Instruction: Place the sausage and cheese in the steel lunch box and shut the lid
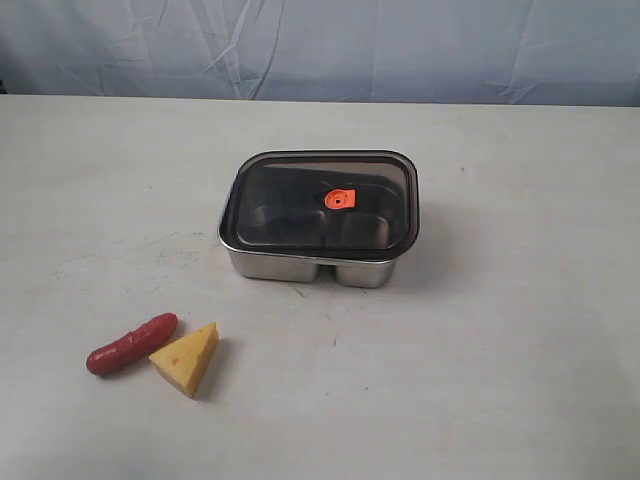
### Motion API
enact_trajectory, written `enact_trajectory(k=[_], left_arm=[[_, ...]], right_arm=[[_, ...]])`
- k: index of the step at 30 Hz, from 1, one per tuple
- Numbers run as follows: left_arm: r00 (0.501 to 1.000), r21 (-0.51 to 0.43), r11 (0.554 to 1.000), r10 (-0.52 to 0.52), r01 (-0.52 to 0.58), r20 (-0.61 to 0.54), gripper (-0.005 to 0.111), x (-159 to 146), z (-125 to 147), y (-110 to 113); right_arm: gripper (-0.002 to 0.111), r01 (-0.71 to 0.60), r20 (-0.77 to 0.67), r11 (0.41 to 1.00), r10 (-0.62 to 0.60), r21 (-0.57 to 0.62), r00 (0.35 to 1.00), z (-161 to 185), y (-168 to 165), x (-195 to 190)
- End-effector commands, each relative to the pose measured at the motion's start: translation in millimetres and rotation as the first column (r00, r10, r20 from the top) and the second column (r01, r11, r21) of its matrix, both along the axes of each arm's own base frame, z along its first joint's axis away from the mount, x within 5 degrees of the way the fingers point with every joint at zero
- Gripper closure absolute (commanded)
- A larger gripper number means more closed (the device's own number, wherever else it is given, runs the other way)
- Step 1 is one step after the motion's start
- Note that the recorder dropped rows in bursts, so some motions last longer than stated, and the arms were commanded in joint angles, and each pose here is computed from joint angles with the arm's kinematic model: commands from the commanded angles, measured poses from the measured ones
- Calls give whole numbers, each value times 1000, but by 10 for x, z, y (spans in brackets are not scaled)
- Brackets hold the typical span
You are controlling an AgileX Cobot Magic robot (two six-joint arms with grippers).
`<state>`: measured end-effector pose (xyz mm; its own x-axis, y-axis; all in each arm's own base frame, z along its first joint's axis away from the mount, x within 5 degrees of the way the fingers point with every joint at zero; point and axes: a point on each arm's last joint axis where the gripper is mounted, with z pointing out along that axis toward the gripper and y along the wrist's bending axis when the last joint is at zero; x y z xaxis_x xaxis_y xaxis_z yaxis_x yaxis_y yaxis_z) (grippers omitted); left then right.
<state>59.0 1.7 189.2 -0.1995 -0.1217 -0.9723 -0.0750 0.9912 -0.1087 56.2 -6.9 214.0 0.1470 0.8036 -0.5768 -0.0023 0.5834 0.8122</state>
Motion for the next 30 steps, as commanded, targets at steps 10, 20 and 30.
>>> enact_trajectory(k=[10,20,30], left_arm=[[1000,4,1000,5,-5,22,107,-3,7,4],[1000,4,1000,5,-5,22,107,-3,7,4],[1000,4,1000,5,-5,22,107,-3,7,4]], right_arm=[[109,-207,-89,949,234,239,968,-110,197,13],[109,-260,-183,960,238,-104,954,705,195,313],[107,-707,-716,668,374,-233,589,895,176,1986]])
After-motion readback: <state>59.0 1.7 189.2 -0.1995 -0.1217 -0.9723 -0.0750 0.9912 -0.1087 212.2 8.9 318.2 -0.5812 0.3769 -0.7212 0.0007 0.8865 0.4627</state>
